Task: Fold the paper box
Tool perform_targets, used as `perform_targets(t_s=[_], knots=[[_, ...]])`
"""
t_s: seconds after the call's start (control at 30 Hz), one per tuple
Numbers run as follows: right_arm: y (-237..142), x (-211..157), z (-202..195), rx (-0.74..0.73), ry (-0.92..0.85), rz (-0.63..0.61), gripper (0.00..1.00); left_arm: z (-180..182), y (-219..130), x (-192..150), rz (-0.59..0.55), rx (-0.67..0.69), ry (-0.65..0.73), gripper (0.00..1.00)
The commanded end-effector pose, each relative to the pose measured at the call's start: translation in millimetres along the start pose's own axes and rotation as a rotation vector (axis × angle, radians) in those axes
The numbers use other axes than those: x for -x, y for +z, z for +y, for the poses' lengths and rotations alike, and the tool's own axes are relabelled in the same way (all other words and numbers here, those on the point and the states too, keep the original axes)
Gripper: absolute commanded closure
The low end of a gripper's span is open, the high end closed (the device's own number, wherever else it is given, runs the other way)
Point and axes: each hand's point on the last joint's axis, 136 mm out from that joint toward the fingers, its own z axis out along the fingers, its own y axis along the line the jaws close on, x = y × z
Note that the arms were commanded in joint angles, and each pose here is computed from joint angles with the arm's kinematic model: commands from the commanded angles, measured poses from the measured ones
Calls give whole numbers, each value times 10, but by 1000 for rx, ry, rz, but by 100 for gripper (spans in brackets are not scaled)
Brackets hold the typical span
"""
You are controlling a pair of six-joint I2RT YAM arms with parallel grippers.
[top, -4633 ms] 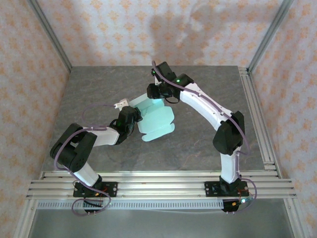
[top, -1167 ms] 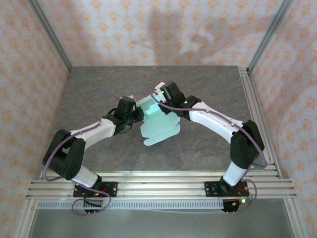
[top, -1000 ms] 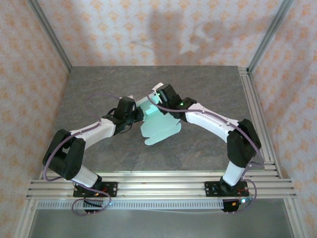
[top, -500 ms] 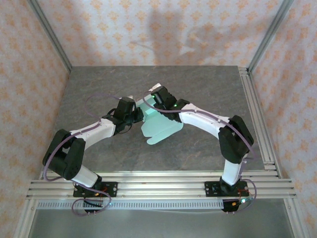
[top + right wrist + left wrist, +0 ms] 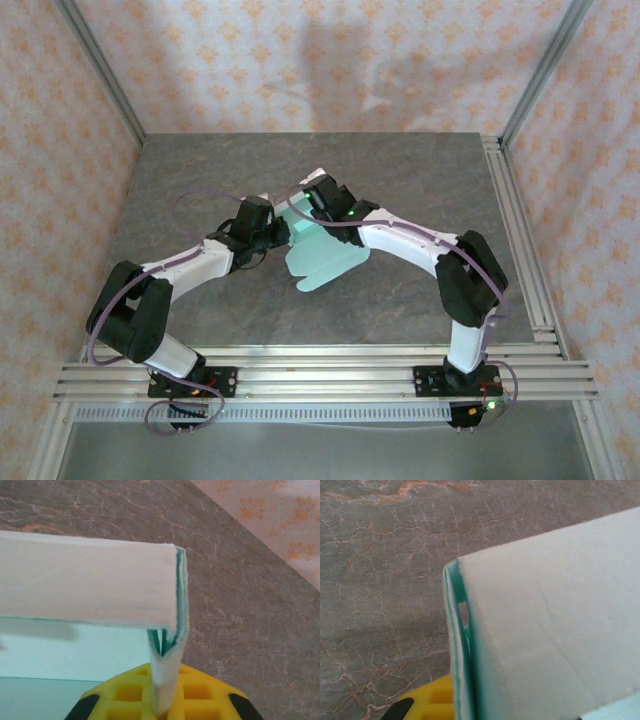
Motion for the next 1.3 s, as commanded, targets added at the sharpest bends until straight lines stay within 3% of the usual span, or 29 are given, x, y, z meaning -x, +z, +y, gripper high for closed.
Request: perform_targets(t_s=[0.0, 0.57, 0.83, 1.03, 1.1, 1.2, 1.27], knots=[[63, -67, 120, -19, -63, 23, 96, -416, -160, 196, -69, -156, 27, 100], [173, -93, -81, -367, -130, -18, 100, -443, -207, 220, -72, -161, 31, 100], [108, 73, 227, -105, -31, -37, 100, -352, -198, 177, -61, -122, 43, 100], [-166, 241, 340, 151, 37, -92, 75, -148, -180, 154, -62, -21, 35, 100], [-275, 250, 355, 236, 42, -120, 57, -87, -175, 142, -56, 12, 33, 100], [-437, 214, 302, 332, 53, -150, 43, -52, -161, 127, -47, 31, 34, 100], [-507, 166, 236, 375, 69, -164, 39, -42, -152, 116, -43, 32, 34, 100]])
